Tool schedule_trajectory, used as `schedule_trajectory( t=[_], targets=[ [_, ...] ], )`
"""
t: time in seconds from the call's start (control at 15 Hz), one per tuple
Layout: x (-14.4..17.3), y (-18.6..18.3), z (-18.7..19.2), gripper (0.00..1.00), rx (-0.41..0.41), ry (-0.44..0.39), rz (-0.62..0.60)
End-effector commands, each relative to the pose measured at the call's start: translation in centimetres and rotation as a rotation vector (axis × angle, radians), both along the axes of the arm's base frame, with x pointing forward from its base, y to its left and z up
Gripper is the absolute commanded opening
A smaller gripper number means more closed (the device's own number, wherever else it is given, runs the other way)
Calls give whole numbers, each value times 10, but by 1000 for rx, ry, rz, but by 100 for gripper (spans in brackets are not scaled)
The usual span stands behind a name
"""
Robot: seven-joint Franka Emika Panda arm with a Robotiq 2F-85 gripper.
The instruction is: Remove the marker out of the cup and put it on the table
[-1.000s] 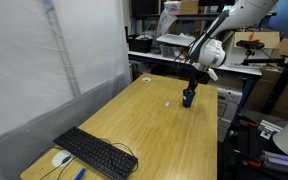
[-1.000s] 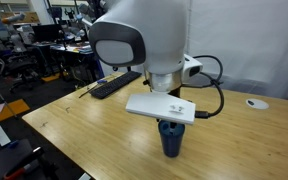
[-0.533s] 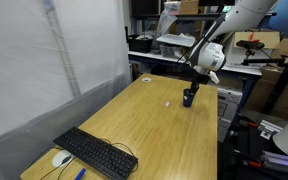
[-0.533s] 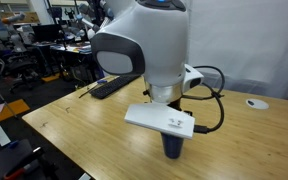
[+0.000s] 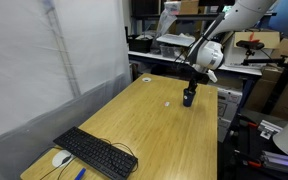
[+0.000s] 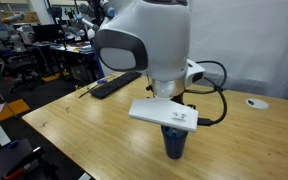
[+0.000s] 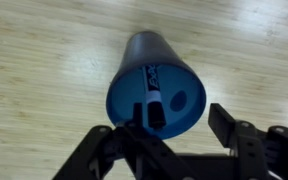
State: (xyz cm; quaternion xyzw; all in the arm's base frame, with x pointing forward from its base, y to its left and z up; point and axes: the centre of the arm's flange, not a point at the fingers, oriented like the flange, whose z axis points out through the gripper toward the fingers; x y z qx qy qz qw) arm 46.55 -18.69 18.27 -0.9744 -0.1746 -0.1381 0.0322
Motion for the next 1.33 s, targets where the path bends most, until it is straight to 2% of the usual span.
schedule_trajectory(
  t=[0.0, 0.07, 0.13, 0.27, 0.6, 0.73, 0.93, 1.27],
  targets=[
    [3, -2, 10, 44, -25, -37, 12],
    [4, -4, 11, 39, -28, -41, 7],
    [4, -6, 12, 45, -29, -42, 4],
    [4, -9, 13, 21, -31, -48, -2],
    [0, -17, 23, 38, -46, -64, -18],
    [-2, -21, 27, 38, -56, -72, -28],
    [-5, -25, 34, 24, -62, -83, -40],
    [-8, -24, 28, 38, -62, -74, -44]
  ],
)
